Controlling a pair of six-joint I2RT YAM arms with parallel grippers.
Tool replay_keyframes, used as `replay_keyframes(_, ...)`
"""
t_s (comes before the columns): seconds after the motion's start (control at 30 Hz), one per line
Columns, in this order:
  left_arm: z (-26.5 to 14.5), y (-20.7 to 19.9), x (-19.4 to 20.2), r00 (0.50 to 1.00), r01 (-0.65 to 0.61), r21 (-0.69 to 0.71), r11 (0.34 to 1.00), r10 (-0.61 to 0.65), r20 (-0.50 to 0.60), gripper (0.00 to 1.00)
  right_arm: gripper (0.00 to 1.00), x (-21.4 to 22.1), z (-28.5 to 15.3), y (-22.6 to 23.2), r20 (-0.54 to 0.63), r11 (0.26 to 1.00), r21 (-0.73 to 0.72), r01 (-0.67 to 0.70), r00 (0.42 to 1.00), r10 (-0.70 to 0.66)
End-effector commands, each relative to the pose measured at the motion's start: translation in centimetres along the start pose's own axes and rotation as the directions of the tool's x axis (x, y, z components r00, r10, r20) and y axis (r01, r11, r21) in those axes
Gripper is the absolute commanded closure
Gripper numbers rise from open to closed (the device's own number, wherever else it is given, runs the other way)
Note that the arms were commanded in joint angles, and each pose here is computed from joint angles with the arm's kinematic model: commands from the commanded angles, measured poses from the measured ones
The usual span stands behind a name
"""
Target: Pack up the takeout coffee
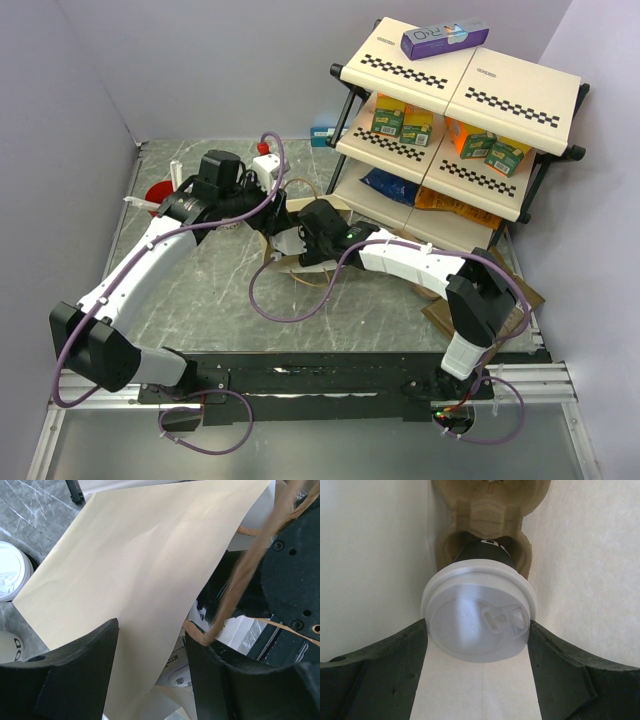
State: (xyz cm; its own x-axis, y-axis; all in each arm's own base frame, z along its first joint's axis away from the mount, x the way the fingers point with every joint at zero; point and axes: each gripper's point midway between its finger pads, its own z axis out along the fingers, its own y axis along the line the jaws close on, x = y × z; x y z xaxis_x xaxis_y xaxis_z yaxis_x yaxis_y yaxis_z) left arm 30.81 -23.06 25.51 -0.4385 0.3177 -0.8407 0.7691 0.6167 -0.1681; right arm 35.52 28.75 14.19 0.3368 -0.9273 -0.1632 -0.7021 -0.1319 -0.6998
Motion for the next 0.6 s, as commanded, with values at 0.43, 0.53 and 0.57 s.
replay_keyframes(0.43,0.4,-0.6,0.6,0.999,0.036,0.04,0.999,-0.035,-0.03,0.39,0.61,2.1,-0.3,-0.4,-0.071,0.998,0.005,-0.058,0.996,0.058)
replay_keyframes(0.53,0.5,-0.6,0.5,0.999,0.041,0.045,0.998,-0.039,-0.03,0.39,0.53,2.0,-0.6,-0.6,-0.069,0.998,0.008,-0.069,0.995,0.07)
replay_keyframes(0.57,0.6,-0.6,0.6,0.998,0.045,0.045,0.998,-0.044,-0.033,0.39,0.51,2.0,-0.7,-0.6,-0.068,0.997,0.006,-0.071,0.995,0.071)
